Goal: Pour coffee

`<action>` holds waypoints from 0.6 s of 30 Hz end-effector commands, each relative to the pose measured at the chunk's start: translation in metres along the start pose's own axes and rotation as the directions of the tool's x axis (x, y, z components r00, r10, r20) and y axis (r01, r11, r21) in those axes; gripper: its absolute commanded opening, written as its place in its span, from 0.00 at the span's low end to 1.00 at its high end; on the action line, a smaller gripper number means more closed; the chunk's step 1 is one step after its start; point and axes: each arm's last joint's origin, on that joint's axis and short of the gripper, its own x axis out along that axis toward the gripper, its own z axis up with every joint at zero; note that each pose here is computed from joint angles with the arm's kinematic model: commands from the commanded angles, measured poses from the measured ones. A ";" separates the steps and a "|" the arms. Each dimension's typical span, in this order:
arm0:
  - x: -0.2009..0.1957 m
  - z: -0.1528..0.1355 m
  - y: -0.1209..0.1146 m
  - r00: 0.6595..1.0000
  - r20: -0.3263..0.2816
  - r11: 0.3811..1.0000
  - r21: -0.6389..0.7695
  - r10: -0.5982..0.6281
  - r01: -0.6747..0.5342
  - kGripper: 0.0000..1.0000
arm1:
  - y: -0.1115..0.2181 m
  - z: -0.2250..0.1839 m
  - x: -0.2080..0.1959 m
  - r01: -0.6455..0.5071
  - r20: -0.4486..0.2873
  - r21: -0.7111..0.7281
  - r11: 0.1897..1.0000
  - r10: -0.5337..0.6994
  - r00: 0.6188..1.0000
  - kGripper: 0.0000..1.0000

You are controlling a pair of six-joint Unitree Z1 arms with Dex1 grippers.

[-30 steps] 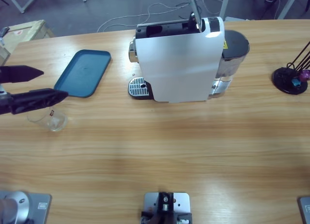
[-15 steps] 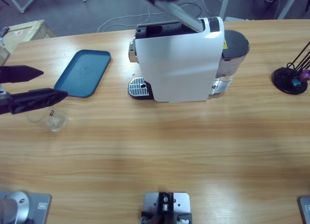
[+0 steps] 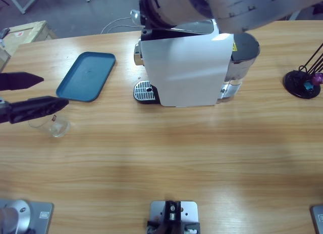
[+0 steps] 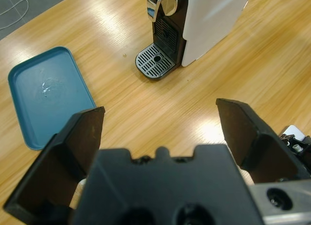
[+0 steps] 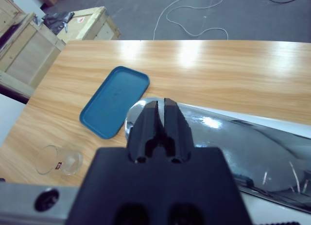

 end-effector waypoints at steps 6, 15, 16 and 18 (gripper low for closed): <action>-0.002 -0.010 -0.001 1.000 -0.019 1.000 -0.007 -0.016 0.016 1.00 | -0.029 -0.132 0.075 0.149 -0.387 -0.163 0.975 -0.202 0.900 0.00; -0.003 -0.011 0.000 1.000 -0.016 1.000 -0.008 -0.005 0.005 1.00 | -0.030 -0.107 0.059 0.121 -0.335 -0.206 0.971 -0.187 0.923 0.00; -0.003 -0.010 0.000 1.000 -0.012 1.000 -0.008 -0.003 0.003 1.00 | -0.026 -0.092 0.047 0.093 -0.293 -0.241 0.966 -0.164 0.942 0.00; -0.005 -0.009 0.000 1.000 -0.001 1.000 -0.027 0.001 -0.001 1.00 | -0.020 -0.058 0.015 0.045 -0.205 -0.337 0.941 -0.120 0.971 0.12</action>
